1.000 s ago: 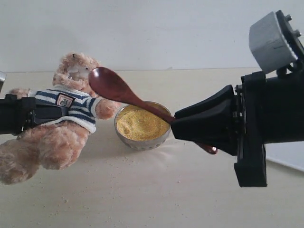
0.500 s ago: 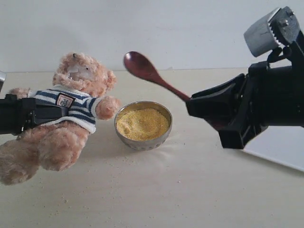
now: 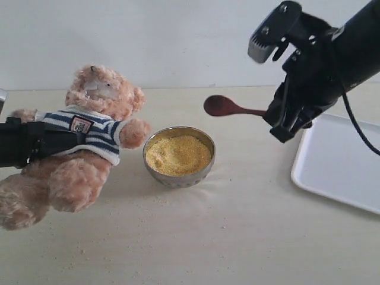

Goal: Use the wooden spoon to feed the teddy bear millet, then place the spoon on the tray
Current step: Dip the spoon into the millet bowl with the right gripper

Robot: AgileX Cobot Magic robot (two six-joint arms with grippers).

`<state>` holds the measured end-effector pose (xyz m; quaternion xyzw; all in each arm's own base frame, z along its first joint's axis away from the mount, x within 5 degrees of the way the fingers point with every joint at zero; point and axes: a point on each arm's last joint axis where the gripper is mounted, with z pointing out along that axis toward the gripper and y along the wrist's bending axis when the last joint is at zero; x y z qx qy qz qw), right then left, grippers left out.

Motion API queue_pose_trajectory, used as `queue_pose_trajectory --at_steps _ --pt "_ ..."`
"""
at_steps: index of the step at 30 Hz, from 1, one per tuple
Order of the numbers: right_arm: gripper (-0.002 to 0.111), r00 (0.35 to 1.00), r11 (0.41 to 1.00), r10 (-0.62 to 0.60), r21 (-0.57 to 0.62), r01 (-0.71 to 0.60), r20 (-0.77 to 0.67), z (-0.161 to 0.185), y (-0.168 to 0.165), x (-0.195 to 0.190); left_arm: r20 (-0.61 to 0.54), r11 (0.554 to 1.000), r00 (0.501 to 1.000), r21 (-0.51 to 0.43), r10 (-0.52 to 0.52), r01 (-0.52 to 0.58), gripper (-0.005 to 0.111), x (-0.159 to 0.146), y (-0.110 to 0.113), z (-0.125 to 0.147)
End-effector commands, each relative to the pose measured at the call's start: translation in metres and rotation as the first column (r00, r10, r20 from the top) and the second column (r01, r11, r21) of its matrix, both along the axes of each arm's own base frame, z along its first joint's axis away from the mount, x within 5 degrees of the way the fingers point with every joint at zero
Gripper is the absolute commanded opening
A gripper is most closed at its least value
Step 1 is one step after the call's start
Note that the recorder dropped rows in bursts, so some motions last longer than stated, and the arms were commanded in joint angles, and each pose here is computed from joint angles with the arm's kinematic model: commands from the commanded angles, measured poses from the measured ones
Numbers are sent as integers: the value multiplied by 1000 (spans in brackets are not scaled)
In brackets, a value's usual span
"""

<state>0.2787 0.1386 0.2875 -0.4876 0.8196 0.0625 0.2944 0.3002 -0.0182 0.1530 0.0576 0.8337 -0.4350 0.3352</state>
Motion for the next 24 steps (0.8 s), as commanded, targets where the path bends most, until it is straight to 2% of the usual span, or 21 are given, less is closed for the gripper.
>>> queue_pose_trajectory --at_steps 1,4,6,9,11,16,20,24 --pt "0 996 976 88 -202 -83 16 -12 29 -12 7 998 998 -35 59 -59 5 3 1 2" --pt "0 985 949 120 -305 -78 122 -16 50 -16 5 997 997 -32 73 -72 5 4 2 2" --pt "0 972 899 149 -434 -56 184 -26 64 -17 -13 996 996 -9 88 -88 5 5 4 -3" --pt "0 961 853 192 -519 -64 197 -41 76 -16 -46 995 994 0 96 -96 5 6 5 -13" --pt "0 954 861 222 -500 -94 203 -51 92 -17 -86 995 992 -4 96 -96 5 6 5 -25" --pt "0 938 900 220 -426 -90 268 -38 111 -12 -149 996 985 -13 90 -93 5 6 5 -45" --pt "0 942 878 241 -467 -108 235 -49 122 -2 -124 997 990 -30 66 -70 5 6 3 -43" --pt "0 957 820 242 -561 -114 159 -60 128 9 -97 998 994 -41 44 -48 5 5 2 -41"
